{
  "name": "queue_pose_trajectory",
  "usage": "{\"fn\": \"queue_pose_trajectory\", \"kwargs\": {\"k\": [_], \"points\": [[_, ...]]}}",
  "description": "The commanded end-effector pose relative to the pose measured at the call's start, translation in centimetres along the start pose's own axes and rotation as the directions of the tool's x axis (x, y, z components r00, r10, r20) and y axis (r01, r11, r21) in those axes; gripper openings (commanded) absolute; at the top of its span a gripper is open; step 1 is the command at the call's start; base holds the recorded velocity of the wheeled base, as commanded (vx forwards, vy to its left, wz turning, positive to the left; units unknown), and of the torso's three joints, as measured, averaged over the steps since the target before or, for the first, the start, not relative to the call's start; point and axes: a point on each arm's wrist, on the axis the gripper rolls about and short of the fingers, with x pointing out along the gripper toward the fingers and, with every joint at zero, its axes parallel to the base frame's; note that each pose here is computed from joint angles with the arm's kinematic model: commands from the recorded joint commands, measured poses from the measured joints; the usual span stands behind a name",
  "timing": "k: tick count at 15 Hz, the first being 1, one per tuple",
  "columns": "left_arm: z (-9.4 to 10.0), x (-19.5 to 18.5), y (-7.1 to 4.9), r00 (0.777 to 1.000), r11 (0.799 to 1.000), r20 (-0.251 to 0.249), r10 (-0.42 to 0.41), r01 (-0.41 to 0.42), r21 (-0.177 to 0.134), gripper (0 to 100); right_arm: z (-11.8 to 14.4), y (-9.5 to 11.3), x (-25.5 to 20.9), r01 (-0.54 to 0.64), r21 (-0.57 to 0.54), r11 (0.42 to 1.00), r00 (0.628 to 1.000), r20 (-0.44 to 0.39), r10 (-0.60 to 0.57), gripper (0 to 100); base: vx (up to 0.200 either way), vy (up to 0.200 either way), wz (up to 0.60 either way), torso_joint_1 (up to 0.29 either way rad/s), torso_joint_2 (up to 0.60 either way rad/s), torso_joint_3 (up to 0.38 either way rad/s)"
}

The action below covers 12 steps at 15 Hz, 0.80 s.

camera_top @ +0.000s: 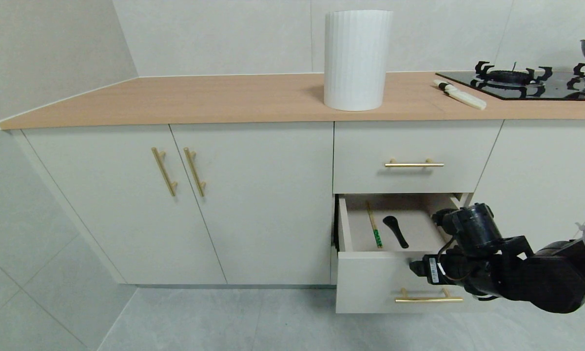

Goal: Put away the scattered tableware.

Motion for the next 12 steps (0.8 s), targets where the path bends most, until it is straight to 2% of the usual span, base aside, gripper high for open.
{"fn": "queue_pose_trajectory", "kwargs": {"k": [1,2,5,12], "points": [[0.0,0.0,0.0,1.0,1.0,0.0,0.001,-0.001,0.001,100,-0.4,0.1,1.2,0.005,-0.004,1.0,1.0,-0.005,-0.005,100,0.0,0.0,0.0,0.0,0.0,0.0],[0.0,0.0,0.0,1.0,1.0,0.0,0.001,-0.001,0.0,100,0.0,0.4,1.7,-0.003,0.004,1.0,1.0,0.024,0.003,100,0.0,0.0,0.0,0.0,0.0,0.0],[0.0,0.0,0.0,1.0,1.0,0.0,0.001,-0.001,0.0,100,0.5,0.6,2.7,-0.001,0.005,1.0,0.999,0.033,0.0,100,0.0,0.0,0.0,0.0,0.0,0.0],[0.0,0.0,0.0,1.0,1.0,0.0,0.001,-0.001,0.0,100,3.7,1.4,7.2,0.01,0.03,0.999,0.995,0.1,-0.013,100,0.0,0.0,0.0,0.0,0.0,0.0]]}}
